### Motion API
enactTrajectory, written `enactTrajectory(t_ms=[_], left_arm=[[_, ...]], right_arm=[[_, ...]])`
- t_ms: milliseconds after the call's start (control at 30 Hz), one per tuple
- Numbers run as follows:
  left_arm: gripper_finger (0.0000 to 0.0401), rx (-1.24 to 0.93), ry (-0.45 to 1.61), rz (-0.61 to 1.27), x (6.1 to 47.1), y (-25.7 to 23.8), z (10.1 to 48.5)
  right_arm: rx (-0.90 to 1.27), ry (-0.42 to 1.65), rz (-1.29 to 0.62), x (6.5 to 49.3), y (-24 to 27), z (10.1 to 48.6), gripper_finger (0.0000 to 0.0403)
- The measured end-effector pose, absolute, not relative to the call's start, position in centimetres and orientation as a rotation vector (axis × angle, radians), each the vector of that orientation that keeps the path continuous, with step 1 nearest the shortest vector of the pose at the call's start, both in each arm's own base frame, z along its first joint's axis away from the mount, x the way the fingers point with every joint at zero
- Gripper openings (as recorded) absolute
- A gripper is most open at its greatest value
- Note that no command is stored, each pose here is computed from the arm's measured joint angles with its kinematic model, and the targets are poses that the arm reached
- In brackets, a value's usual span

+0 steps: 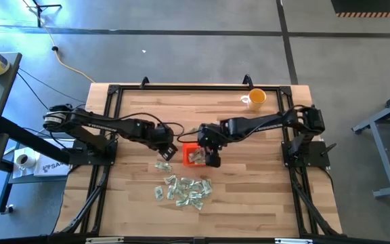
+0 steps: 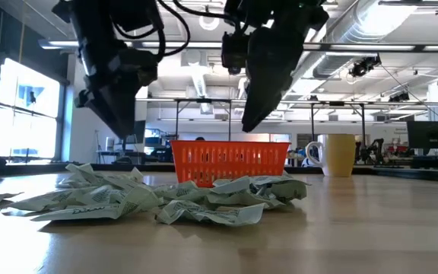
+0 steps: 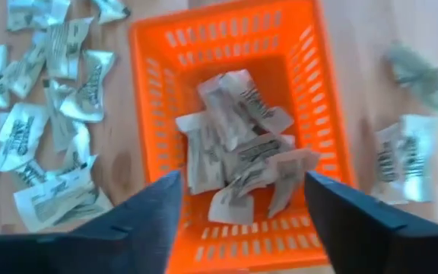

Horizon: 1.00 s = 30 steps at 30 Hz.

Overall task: Pick and place Stevia / Truvia into bins
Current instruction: Put the stevia packet into the orange bin

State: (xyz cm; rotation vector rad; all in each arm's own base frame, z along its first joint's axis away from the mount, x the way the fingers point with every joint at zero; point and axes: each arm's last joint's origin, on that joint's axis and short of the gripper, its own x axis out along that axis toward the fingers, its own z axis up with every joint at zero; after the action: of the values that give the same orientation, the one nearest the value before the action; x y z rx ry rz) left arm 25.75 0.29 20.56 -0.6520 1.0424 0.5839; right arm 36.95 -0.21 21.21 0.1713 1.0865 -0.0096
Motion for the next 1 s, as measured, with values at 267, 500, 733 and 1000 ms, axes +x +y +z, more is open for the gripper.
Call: enactTrajectory(t_ms=[267, 500, 733, 1000], left_arm=[[0.0257, -0.63, 1.104, 0.631, 26.8, 0.9, 18.3], [0.0273, -0.659, 1.135, 0.595, 28.1, 0.8, 16.3], [0.016, -0.622, 1.19, 0.604, 28.5, 0.8, 14.7], [0.0022, -0.567, 1.14, 0.569, 29.1, 0.9, 15.7]], right_arm=[[0.139, 1.117, -0.064, 36.5, -0.2, 21.3, 0.032], [0.139, 1.142, -0.106, 36.3, -0.3, 21.2, 0.0321], [0.088, 1.096, -0.131, 35.8, -0.1, 22.6, 0.0319], [-0.016, 0.969, -0.297, 33.1, -0.5, 27.4, 0.0303]])
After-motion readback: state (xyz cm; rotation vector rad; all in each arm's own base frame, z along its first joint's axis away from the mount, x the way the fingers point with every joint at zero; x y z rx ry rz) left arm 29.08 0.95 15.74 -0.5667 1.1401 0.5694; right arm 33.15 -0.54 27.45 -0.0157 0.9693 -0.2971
